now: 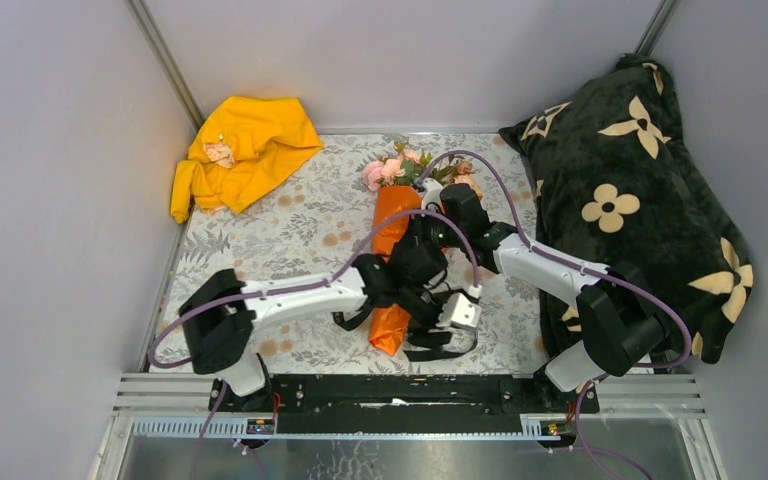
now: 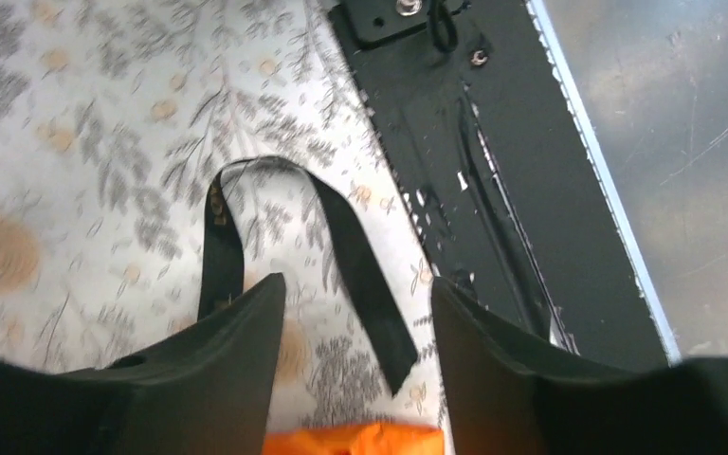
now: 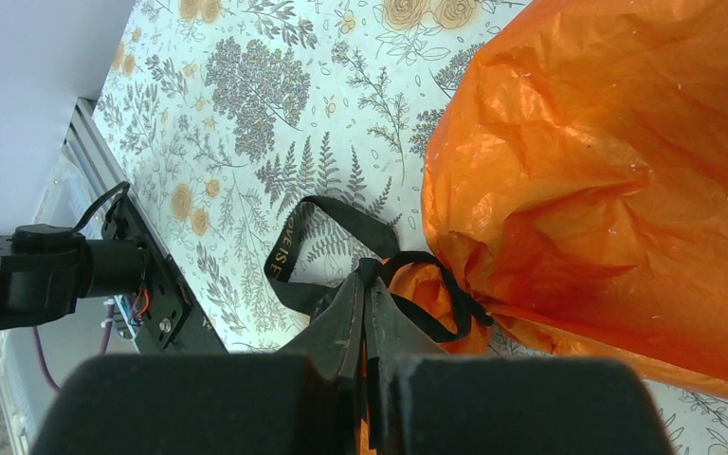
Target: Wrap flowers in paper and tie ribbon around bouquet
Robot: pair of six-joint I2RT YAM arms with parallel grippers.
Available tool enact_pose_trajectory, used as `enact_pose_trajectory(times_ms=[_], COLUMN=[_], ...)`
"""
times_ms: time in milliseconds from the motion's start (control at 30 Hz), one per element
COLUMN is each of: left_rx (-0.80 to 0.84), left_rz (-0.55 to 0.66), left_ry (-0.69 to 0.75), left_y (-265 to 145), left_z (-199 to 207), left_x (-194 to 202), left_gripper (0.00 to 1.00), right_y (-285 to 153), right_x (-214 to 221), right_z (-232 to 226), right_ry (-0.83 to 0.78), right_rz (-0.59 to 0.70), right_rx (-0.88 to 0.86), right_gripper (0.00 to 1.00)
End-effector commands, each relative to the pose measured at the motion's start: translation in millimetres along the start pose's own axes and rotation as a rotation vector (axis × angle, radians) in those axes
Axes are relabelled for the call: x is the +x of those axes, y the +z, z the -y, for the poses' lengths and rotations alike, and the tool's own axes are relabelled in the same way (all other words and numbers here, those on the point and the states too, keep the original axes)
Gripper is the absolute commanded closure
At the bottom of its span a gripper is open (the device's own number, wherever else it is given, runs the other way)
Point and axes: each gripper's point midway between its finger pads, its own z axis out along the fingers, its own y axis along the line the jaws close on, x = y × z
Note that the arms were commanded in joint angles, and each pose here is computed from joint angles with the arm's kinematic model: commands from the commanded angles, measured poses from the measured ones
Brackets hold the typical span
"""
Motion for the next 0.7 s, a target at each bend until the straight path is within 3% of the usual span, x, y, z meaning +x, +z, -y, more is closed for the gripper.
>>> enact_pose_trajectory(times_ms=[0, 33, 133, 367, 467, 533, 667], left_rx=[-0.087, -0.092, -0.161, -0.544, -0.625, -0.629, -0.665], left_rz=[-0.033, -0.035, -0.009, 0.322, 0.417, 0.461, 0.506], left_ry=[0.007, -0.036, -0.146, -0.314, -0.429, -0.447, -0.421], left_y=[-58.0, -69.3, -106.5, -190.0, -204.0, -206.0, -200.1], left_z=[-14.3, -15.9, -27.5, -76.5, -88.2, -90.5, -97.3], left_x=[-0.8, 2.2, 14.3, 4.2, 23.5, 34.9, 49.8], left_gripper=[0.2, 0.14, 0.15, 0.39, 0.41, 0.39, 0.17], right_y=[-6.3, -6.8, -6.8, 0.8, -2.9, -6.2, -8.5], right_x=[-22.5, -23.4, -24.6, -25.7, -33.3, -38.5, -40.8], right_z=[-17.6, -19.0, -24.5, -38.7, -44.9, -47.7, -55.2], right_ry=[0.012, 0.019, 0.022, 0.025, 0.029, 0.028, 0.006], right_rz=[0.057, 0.064, 0.072, 0.07, 0.103, 0.125, 0.135], right_rx=[-0.047, -0.048, -0.055, -0.075, -0.085, -0.089, -0.109], right_gripper=[1.0, 1.0, 1.0, 1.0, 1.0, 1.0, 1.0])
